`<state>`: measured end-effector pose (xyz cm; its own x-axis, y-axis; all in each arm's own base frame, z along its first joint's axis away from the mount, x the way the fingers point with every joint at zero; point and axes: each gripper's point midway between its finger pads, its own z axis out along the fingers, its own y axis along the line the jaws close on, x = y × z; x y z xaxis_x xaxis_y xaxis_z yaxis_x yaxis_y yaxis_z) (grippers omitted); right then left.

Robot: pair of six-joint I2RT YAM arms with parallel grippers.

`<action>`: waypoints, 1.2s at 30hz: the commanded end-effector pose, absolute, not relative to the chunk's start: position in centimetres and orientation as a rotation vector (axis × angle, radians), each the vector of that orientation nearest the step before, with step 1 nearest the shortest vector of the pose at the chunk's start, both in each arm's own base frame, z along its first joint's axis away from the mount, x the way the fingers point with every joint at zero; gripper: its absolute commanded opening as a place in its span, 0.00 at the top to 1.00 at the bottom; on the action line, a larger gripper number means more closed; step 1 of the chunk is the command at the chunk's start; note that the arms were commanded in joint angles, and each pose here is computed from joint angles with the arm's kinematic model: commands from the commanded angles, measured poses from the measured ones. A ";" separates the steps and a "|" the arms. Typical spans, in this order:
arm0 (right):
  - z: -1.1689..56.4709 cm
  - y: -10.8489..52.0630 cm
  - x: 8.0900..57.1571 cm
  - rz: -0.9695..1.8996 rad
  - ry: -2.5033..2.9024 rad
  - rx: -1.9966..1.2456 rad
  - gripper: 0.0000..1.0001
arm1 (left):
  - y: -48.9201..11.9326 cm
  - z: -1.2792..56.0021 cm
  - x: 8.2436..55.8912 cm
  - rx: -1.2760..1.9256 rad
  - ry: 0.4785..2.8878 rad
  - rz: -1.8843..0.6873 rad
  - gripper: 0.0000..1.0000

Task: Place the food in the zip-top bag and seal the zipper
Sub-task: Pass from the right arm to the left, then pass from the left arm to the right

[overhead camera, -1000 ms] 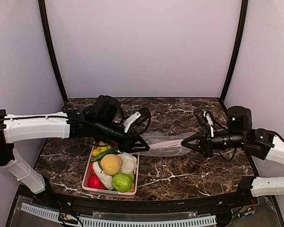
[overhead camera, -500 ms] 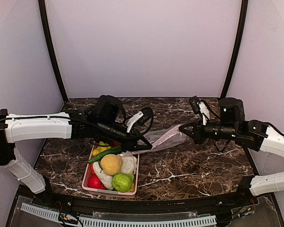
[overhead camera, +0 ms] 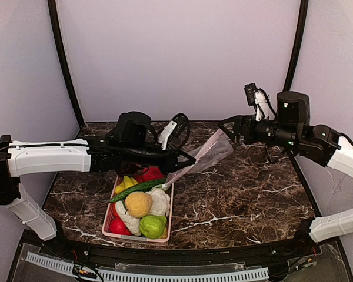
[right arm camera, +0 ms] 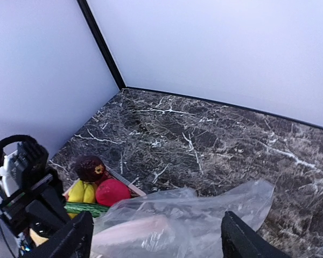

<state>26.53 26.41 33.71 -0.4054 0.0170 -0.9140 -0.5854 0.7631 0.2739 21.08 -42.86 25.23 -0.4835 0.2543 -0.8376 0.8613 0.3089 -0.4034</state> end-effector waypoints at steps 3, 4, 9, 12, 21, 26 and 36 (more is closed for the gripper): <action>35.6 25.1 24.1 0.846 1.876 -0.364 0.10 | -43.2 31.9 26.2 0.596 1.763 -1.145 0.99; 35.3 25.1 23.7 0.868 1.883 -0.366 0.09 | -43.2 32.1 26.7 0.551 1.763 -1.151 0.99; 32.2 26.3 22.8 0.965 1.953 -0.380 0.09 | -43.7 34.0 27.9 0.426 1.683 -1.219 0.99; 30.5 27.6 22.6 1.025 1.989 -0.398 0.15 | -43.7 33.8 28.3 0.379 1.683 -1.216 0.99; 28.1 31.7 23.0 1.051 2.026 -0.457 0.18 | -43.0 31.8 28.1 0.304 1.720 -1.190 0.99; 27.4 34.3 22.9 1.061 2.027 -0.495 0.17 | -42.9 30.8 27.7 0.314 1.743 -1.176 0.99; 25.9 35.0 24.3 1.019 2.058 -0.424 0.66 | -42.5 29.8 27.1 0.313 1.760 -1.175 0.99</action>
